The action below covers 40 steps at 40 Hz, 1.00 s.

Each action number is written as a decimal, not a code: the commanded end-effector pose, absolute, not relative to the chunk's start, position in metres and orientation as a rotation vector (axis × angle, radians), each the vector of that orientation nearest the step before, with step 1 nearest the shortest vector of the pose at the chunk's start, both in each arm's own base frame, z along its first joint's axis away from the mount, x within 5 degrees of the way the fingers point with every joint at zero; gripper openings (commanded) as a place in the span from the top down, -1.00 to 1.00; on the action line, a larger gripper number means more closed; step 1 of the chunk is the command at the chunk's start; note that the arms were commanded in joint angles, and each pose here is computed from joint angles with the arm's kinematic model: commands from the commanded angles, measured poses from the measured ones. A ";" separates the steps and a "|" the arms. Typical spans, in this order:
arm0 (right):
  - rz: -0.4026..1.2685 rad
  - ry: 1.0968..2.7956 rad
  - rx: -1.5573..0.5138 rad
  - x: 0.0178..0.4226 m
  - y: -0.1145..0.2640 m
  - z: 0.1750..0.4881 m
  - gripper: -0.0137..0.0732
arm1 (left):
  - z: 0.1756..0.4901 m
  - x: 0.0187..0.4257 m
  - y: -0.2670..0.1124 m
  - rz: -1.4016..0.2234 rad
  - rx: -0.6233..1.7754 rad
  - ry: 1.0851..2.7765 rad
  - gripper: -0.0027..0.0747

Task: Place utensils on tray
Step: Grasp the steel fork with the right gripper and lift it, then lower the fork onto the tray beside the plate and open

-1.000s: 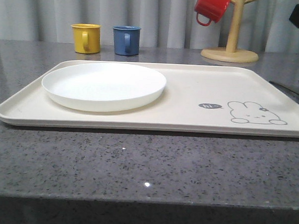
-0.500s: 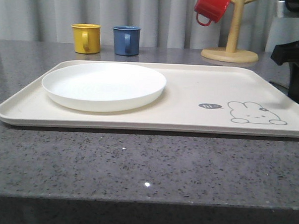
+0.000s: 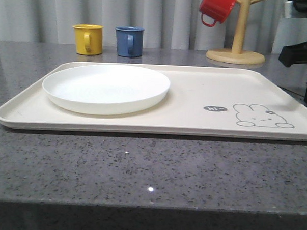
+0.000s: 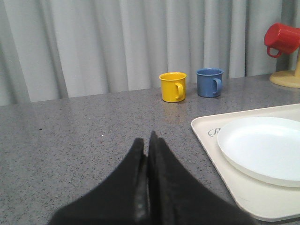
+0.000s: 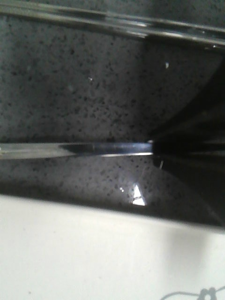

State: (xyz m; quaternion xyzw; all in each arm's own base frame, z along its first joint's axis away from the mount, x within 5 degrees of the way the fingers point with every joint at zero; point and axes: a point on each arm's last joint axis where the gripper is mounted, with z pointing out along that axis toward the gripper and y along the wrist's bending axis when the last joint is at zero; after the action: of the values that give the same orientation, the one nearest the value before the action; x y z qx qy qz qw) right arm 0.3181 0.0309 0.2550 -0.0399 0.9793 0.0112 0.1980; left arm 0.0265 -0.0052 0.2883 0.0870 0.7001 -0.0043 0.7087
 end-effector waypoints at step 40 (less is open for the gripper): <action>0.293 2.616 -0.066 0.311 0.194 0.333 0.55 | 0.304 0.025 -0.005 -0.020 0.168 1.459 0.98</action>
State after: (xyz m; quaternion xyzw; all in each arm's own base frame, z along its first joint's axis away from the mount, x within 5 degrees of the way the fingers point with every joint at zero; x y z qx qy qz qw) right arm 0.3075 0.1955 0.3113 -0.0488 0.9724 0.0905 0.2096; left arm 0.0266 -0.0052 0.2882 0.0870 0.7003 -0.0043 0.7086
